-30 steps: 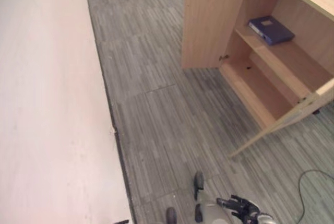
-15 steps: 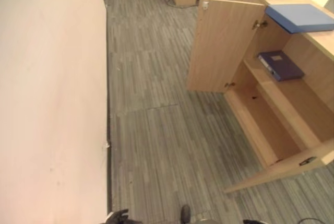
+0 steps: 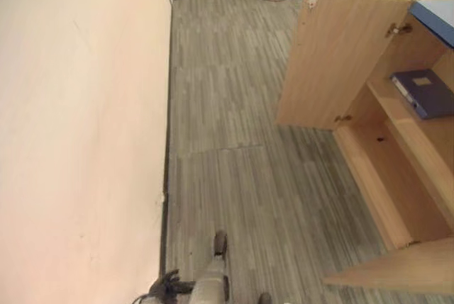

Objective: Put the empty folder in the office cabinet

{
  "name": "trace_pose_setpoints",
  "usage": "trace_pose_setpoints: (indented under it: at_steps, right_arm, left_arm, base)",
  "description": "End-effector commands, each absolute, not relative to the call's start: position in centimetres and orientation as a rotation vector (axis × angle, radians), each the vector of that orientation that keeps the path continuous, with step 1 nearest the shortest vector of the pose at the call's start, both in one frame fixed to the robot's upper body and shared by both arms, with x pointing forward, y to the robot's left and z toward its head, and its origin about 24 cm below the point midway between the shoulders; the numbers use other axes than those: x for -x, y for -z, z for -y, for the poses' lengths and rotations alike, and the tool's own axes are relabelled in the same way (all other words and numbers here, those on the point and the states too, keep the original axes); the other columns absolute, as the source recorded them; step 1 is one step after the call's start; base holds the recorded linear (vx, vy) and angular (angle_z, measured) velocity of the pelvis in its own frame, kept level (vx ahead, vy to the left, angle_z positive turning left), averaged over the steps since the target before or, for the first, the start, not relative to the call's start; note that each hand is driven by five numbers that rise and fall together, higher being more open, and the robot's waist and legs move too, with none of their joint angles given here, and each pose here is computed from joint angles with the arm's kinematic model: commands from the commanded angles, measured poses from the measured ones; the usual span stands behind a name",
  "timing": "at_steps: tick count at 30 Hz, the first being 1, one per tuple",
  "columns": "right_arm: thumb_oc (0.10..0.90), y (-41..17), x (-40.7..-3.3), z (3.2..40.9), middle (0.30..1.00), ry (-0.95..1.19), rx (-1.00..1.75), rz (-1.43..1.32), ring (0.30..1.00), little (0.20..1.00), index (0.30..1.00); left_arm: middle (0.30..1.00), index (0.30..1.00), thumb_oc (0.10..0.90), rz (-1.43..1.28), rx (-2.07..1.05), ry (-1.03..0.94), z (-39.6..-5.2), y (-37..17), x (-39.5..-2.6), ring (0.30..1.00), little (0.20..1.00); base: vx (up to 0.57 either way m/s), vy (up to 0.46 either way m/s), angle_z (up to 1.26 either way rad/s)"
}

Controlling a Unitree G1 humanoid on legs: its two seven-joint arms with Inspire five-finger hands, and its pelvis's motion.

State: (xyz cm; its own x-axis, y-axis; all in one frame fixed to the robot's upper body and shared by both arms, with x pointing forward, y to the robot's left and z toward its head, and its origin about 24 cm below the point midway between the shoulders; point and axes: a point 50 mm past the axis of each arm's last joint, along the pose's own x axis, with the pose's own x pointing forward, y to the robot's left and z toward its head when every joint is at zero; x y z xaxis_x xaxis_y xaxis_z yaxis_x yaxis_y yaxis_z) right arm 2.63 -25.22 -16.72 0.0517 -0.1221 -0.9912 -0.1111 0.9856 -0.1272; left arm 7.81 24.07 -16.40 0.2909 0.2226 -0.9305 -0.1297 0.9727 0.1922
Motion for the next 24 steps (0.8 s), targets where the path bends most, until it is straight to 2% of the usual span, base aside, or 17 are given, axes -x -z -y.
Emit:
trace_pose_setpoints:
  at_steps: [1, 7, 9, 10, 11, 14, 18, 24]
  right_arm:
    - [0.800, 16.2, 4.5, 25.8, 0.900, -0.242, 0.331, -1.800, 0.900, 0.900, 0.900]
    - [0.800, 16.4, 1.5, 26.0, 0.900, -0.247, 0.354, -1.716, 0.900, 0.900, 0.900]
    - [0.800, 16.3, -0.9, 26.6, 0.900, -0.228, 0.394, -1.637, 0.900, 0.900, 0.900]
    - [0.800, 15.7, -5.2, 27.6, 0.900, -0.155, 0.416, -1.495, 0.900, 0.900, 0.900]
    - [0.800, 15.4, -6.8, 27.8, 0.900, -0.116, 0.409, -1.433, 0.900, 0.900, 0.900]
    - [0.800, 15.1, -9.1, 27.6, 0.900, -0.071, 0.391, -1.350, 0.900, 0.900, 0.900]
    - [0.800, 15.1, -9.9, 26.9, 0.900, -0.067, 0.382, -1.302, 0.900, 0.900, 0.900]
    - [0.800, 15.5, -9.1, 26.3, 0.900, -0.075, 0.390, -1.329, 0.900, 0.900, 0.900]
  left_arm:
    - [0.900, 0.900, 0.800, -1.401, -0.210, -0.141, -25.1, 16.7, -3.3, 0.900, 0.900]
    - [0.900, 0.900, 0.800, -1.311, -0.262, -0.090, -25.3, 16.3, -6.0, 0.900, 0.900]
    - [0.900, 0.900, 0.800, -1.293, -0.281, -0.096, -25.9, 16.0, -6.5, 0.900, 0.900]
    - [0.900, 0.900, 0.800, -1.288, -0.304, -0.117, -26.8, 15.7, -6.6, 0.900, 0.900]
    - [0.900, 0.900, 0.800, -1.291, -0.315, -0.130, -27.3, 15.6, -6.3, 0.900, 0.900]
    - [0.900, 0.900, 0.800, -1.284, -0.313, -0.163, -27.8, 15.4, -6.5, 0.900, 0.900]
    - [0.900, 0.900, 0.800, -1.311, -0.326, -0.132, -27.3, 15.7, -6.2, 0.900, 0.900]
    - [0.900, 0.900, 0.800, -1.312, -0.296, -0.151, -26.8, 15.9, -6.2, 0.900, 0.900]
  base:
    - [0.47, 0.255, -0.79]
    - [0.34, 0.275, -0.24]
    - [0.34, 0.421, -0.54]
    - [0.38, 0.448, -0.36]
    - [0.38, 0.415, -0.32]
    - [0.21, 0.089, -0.08]
    - [0.15, -0.070, 0.16]
    - [0.10, -0.109, 0.14]
